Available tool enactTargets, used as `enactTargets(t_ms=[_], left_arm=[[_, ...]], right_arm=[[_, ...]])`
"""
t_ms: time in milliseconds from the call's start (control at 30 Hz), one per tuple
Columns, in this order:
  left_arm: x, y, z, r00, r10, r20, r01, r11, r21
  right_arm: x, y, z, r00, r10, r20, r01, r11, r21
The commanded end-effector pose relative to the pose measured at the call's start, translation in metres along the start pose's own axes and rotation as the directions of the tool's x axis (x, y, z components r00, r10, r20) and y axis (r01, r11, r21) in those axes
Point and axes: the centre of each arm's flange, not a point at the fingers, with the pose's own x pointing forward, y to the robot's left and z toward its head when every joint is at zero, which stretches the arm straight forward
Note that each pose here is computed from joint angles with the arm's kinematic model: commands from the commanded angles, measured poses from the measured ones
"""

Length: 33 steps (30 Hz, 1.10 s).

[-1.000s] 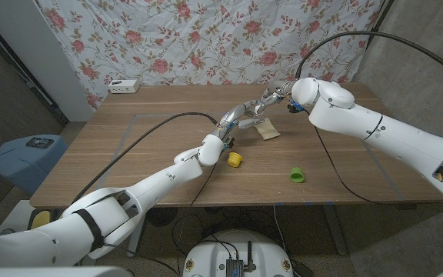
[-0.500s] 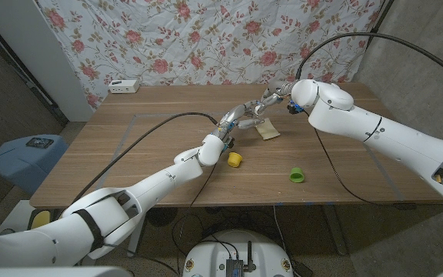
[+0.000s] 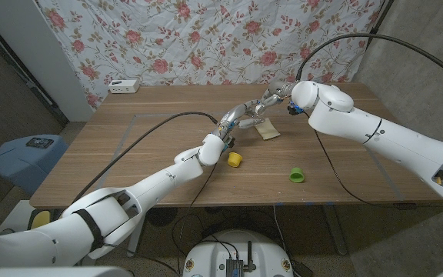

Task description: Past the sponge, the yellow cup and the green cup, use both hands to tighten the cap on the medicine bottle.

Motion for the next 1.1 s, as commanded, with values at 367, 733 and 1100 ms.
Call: enactTargets(t_ms=[367,733,1100], left_arm=[[-0.0048,-0.0013,0.0000,1.000,0.001,-0.005,-0.001,1.000,-0.003],[-0.0074,-0.0003,-0.0006,1.000,0.004,-0.008,-0.004,1.000,-0.002],[-0.0075,-0.0008,-0.0003,1.000,0.000,-0.001,0.000,1.000,-0.005]], right_arm=[[-0.0018,0.0052,-0.0015,0.999,-0.041,-0.010,0.041,0.999,0.013],[0.0003,0.0084,-0.0017,0.999,-0.051,-0.015,0.051,0.998,0.025],[0.0002,0.0102,-0.0006,0.997,-0.068,-0.029,0.068,0.997,0.021]])
